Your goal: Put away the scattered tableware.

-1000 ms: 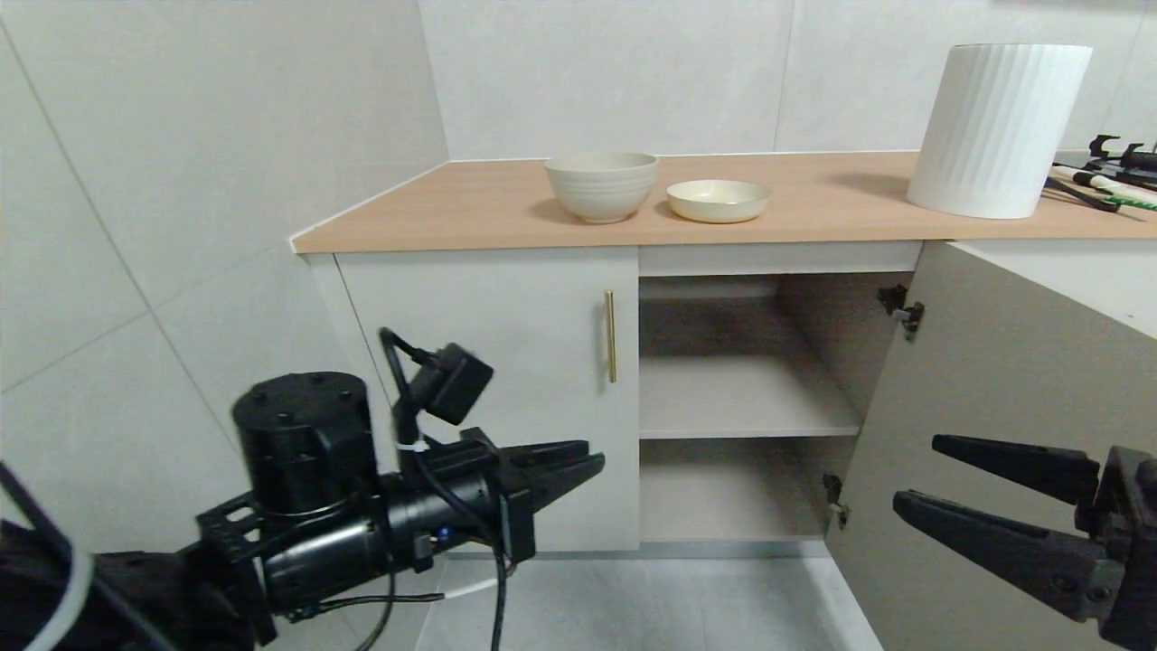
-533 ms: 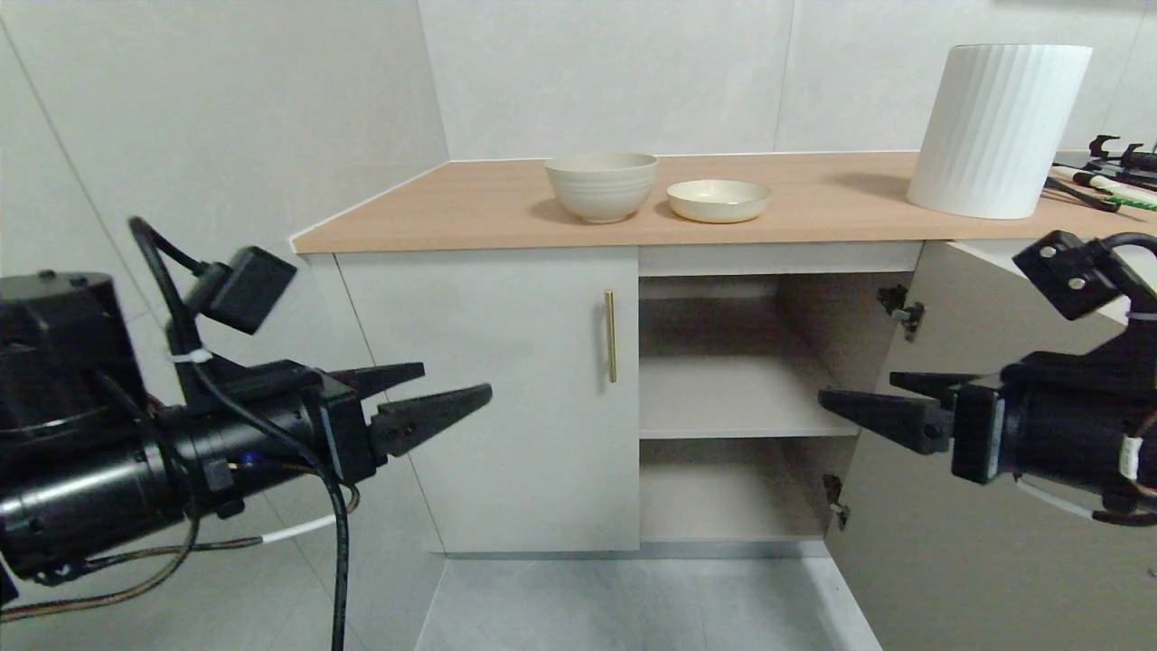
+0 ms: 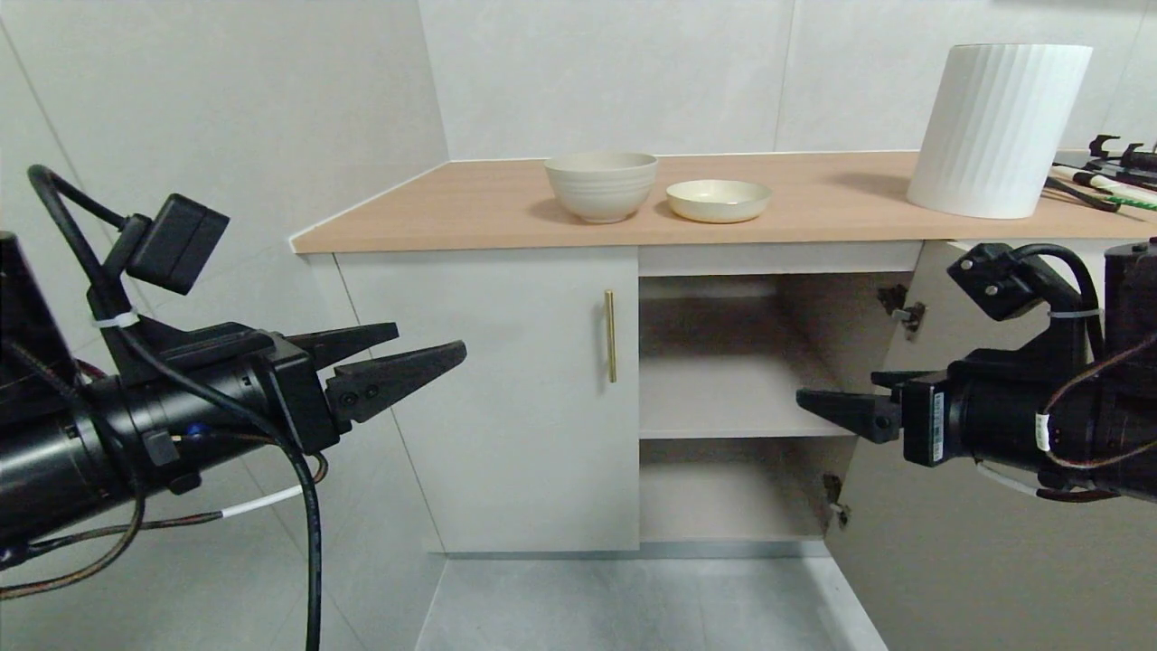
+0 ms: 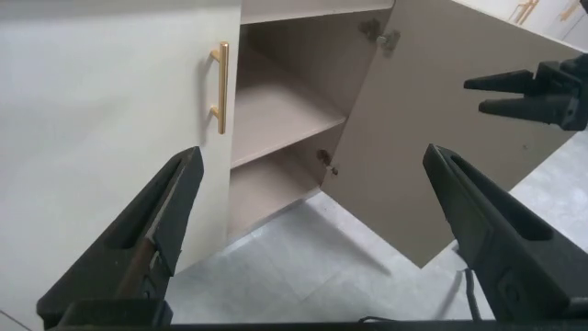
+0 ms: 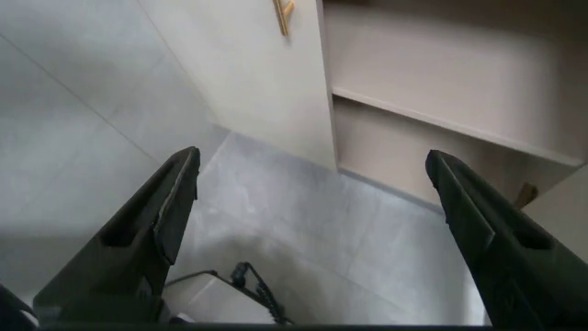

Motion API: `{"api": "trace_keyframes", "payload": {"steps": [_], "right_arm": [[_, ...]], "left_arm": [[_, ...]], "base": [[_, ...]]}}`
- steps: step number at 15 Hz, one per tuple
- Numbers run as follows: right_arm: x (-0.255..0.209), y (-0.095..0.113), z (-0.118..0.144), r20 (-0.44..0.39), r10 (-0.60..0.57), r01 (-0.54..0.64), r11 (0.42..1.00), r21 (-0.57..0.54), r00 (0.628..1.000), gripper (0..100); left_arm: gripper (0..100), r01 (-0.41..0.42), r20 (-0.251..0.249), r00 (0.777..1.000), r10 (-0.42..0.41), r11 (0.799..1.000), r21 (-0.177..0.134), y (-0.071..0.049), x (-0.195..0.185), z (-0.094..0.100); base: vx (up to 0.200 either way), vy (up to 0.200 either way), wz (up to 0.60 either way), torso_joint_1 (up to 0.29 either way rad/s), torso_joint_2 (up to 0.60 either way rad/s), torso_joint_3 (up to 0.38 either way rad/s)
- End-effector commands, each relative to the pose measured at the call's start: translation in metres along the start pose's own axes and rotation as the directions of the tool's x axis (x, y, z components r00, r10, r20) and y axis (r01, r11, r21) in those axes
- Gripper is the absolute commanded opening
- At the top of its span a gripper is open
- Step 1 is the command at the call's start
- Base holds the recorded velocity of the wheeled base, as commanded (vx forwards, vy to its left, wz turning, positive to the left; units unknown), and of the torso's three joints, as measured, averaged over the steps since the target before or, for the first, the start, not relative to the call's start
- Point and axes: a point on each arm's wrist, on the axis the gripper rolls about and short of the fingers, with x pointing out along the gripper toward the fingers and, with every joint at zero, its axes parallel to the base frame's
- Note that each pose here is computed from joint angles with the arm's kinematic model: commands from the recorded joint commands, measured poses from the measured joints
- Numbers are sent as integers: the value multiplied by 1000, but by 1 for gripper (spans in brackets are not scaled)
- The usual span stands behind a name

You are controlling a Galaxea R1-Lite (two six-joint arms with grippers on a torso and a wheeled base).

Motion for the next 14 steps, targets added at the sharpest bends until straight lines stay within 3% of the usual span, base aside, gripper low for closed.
{"api": "trace_keyframes", "payload": {"steps": [1, 2, 14], "right_arm": [[0, 0, -2, -5, 1, -1, 1000, -5, 1000, 100], [0, 0, -2, -6, 1, -1, 1000, -4, 1000, 100], [-1, 0, -3, -10, 2, -2, 1000, -7, 1000, 100]], "left_arm": [[100, 0, 1, 1000, 0, 1000, 0, 0, 1, 0], [100, -1, 4, 1000, 1, 1000, 1, 0, 0, 1], [100, -15, 2, 1000, 15, 1000, -5, 4, 1, 1]], "base": [[0, 0, 0, 0, 0, 0], [0, 0, 0, 0, 0, 0], [200, 0, 0, 3, 2, 1]]}}
